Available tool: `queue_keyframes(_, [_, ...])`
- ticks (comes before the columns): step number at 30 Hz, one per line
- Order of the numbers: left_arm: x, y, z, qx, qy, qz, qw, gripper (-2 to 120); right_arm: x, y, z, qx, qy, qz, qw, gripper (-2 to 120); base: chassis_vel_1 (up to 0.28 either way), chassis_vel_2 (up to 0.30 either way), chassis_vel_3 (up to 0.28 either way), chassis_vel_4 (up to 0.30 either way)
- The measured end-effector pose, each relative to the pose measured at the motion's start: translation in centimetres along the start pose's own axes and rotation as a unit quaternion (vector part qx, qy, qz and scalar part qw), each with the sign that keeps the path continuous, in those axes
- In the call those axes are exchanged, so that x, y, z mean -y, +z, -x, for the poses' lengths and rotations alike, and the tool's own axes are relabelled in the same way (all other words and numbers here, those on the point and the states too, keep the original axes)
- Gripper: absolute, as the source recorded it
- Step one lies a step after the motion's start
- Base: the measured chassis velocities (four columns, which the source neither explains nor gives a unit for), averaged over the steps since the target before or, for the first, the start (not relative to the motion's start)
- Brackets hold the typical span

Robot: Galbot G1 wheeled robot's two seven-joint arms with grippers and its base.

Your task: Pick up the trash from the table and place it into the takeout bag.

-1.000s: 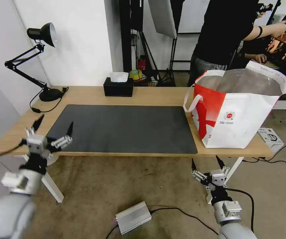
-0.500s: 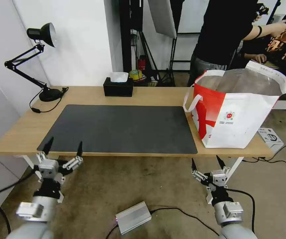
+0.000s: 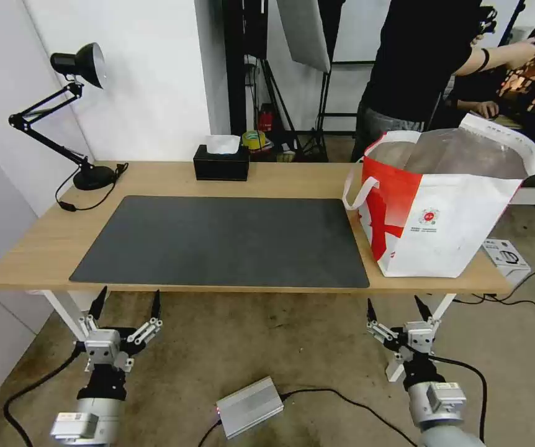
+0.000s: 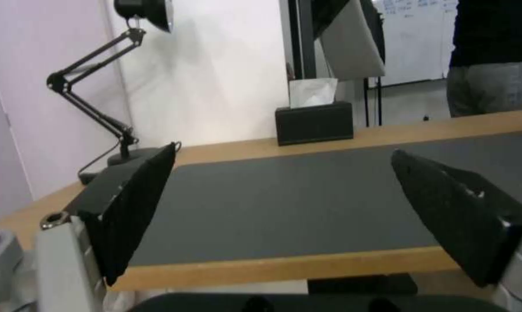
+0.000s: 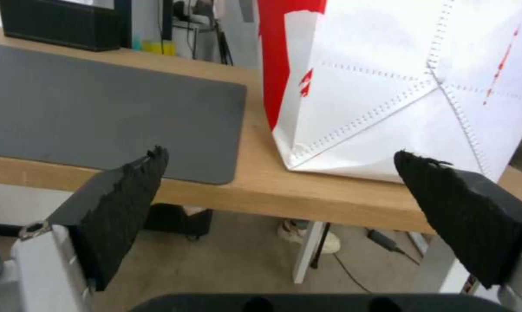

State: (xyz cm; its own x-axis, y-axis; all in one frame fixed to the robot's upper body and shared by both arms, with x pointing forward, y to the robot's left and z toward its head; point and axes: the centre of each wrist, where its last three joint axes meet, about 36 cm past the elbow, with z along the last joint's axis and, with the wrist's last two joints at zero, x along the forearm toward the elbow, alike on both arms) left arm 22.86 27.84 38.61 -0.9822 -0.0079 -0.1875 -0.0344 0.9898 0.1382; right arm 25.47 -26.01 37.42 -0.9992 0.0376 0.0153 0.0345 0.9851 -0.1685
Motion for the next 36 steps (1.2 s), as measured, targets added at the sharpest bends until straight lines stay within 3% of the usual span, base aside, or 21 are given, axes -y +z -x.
queue_keyframes(9, [1.0,1.3,-1.3,-0.003,-0.003,-0.004,1.0000,100,0.0,0.0,-0.3,-0.002,0.006,0.002,1.000,100,0.000,0.000,0.000,0.000])
queue_keyframes(36, [0.6,0.2,-0.6,0.017,-0.001,0.007,0.9998,100,-0.4,-0.5,-0.7,0.002,0.005,0.007,1.000,100,0.000,0.000,0.000,0.000])
